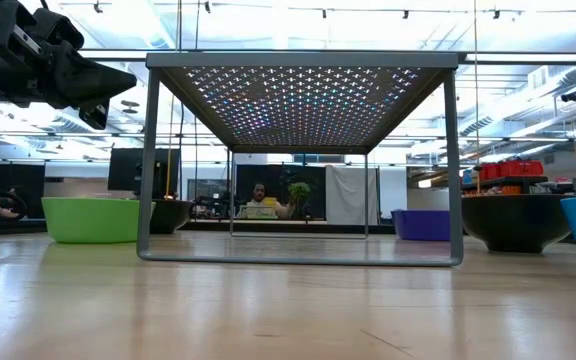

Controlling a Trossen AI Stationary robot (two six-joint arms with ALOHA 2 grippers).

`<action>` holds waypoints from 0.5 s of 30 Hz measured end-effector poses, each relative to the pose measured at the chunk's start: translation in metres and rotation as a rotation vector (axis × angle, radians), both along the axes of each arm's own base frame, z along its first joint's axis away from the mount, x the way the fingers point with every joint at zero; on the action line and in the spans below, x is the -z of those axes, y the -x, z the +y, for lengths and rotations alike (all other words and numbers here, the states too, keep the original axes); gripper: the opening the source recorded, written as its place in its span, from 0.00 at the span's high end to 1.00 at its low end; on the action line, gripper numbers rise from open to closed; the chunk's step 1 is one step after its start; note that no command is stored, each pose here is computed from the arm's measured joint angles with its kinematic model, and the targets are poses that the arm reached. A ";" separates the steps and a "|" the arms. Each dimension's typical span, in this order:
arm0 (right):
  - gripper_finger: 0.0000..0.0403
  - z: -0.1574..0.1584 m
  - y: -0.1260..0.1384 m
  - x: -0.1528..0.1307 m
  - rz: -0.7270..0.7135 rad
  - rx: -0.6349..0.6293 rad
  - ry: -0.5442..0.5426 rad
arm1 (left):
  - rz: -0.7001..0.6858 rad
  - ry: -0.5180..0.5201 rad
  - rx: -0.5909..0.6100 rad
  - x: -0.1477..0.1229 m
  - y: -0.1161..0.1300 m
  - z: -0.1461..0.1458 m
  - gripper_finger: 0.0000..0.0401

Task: Pick & Place Mini bowls
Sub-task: Put the dark blue bowl on the shelf

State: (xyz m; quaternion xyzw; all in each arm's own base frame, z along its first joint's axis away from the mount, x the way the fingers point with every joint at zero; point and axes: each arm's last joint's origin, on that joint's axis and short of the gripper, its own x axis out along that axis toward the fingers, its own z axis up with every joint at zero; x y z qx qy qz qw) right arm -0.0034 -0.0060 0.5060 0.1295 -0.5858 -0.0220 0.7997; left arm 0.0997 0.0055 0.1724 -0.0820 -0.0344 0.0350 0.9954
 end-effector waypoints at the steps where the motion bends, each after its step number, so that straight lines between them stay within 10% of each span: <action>1: 0.93 0.000 0.000 -0.006 -0.008 0.002 0.000 | 0.000 0.000 0.000 0.000 0.000 0.000 0.97; 15: 0.93 0.000 -0.005 -0.081 0.103 0.055 0.026 | 0.000 0.000 0.000 0.000 0.000 0.000 0.97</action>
